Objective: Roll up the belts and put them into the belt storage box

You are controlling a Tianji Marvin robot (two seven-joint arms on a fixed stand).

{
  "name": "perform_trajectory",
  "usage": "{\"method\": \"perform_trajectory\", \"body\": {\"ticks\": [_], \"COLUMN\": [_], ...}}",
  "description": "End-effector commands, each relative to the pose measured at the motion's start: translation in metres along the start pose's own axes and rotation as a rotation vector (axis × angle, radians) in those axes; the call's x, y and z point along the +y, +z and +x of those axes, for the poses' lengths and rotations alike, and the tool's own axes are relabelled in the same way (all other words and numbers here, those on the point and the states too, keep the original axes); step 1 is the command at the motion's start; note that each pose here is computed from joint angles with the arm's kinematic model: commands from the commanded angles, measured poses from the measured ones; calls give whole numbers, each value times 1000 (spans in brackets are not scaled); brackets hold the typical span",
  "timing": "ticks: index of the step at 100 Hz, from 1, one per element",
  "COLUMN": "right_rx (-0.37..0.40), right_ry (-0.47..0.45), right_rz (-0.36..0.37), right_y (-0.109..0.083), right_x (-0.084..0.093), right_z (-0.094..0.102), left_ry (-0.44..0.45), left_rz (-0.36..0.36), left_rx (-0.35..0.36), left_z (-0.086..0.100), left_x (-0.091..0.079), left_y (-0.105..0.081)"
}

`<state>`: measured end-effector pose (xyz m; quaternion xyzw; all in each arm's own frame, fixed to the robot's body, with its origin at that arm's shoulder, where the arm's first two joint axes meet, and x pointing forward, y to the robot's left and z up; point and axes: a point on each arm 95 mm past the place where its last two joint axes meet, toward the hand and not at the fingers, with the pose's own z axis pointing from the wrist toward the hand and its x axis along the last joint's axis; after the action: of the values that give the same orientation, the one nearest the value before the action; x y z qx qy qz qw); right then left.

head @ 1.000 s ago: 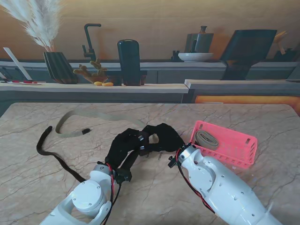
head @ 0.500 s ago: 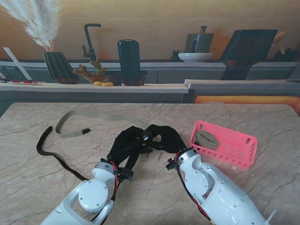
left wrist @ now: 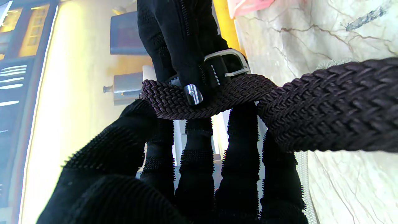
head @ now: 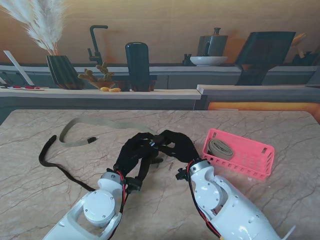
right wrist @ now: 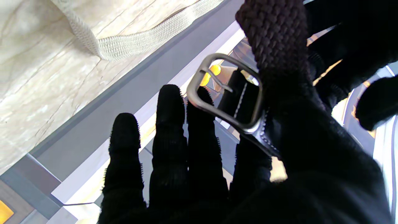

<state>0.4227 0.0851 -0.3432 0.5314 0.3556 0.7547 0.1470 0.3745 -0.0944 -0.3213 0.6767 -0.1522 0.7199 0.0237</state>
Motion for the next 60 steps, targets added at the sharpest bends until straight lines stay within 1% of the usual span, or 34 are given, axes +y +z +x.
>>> {"method": "perform_trajectory", "body": {"ticks": [1,16,31,47,60], "right_rx": [13,12,20,30,44], "right_ry": [13,28,25,29,26], "right_rz": [-15,-31,-57,-95,-111], "right_y": [9,10,8,6,5], "right_x": [-1,-3,-1,4,7], "right_z": [10,12,14,17,20], "left_ry": [10,84,163,202,234], "left_rz": [-25,16,42,50,49], "left_rx": [-15,-2,5,-4,-6], "left_z": [-5,-5,-6,-8,-10], "left_x": [8,6,1,0,1], "left_y": [-6,-3,-1,2,5]}}
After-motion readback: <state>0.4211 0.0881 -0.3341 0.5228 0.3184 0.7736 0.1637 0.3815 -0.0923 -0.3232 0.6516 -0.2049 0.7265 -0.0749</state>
